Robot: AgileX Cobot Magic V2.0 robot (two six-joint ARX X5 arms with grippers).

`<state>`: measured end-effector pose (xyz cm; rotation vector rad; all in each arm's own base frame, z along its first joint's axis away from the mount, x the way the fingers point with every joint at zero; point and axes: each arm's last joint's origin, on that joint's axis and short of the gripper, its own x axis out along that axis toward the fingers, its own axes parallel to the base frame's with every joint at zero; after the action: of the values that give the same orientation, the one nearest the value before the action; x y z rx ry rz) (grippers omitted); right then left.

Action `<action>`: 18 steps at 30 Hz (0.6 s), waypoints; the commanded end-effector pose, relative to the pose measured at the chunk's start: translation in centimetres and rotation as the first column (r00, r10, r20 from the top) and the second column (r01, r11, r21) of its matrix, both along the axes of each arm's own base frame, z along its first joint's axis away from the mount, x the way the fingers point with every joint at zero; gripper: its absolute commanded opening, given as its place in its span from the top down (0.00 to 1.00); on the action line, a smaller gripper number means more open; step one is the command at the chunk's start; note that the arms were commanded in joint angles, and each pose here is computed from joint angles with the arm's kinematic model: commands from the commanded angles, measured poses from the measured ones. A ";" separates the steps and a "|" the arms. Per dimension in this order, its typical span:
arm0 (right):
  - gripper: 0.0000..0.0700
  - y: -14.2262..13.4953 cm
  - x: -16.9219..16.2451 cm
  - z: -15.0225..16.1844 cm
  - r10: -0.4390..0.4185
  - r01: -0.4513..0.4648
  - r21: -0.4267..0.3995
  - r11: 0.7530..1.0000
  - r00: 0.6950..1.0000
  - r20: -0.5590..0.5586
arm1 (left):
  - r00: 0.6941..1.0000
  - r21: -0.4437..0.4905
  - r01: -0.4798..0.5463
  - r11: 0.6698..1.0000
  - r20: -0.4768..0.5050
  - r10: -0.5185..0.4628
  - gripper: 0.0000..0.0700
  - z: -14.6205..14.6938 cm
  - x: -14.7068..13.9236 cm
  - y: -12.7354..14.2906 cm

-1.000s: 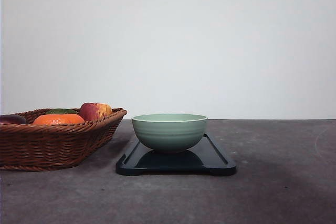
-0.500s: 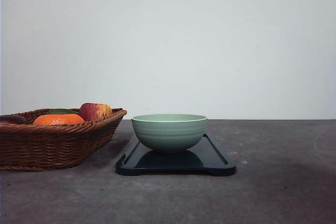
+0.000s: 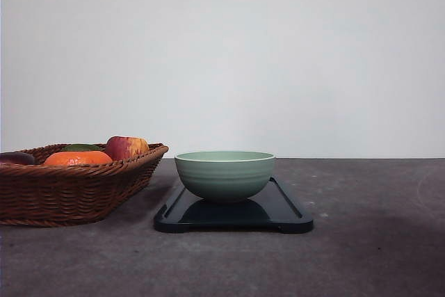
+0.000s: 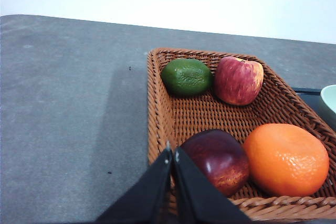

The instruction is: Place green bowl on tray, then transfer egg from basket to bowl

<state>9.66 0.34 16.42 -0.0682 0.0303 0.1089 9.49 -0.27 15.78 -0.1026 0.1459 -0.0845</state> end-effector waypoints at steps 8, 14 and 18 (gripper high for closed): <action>0.98 0.0 0.0 0.0 -0.001 0.001 0.017 1.000 1.000 0.003 | 1.000 0.007 -0.002 1.000 -0.005 0.002 1.00 -0.5 0.1 0.0; 0.98 0.0 0.0 0.0 -0.001 0.001 0.017 1.000 1.000 0.003 | 1.000 0.007 -0.002 1.000 -0.005 0.002 1.00 -0.5 0.1 0.0; 0.98 0.0 0.0 0.0 -0.001 0.001 0.017 1.000 1.000 0.004 | 1.000 0.007 -0.002 1.000 -0.005 0.002 1.00 -0.5 0.1 0.0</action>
<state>9.66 0.34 16.42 -0.0678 0.0304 0.1087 9.49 -0.27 15.78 -0.1028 0.1459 -0.0847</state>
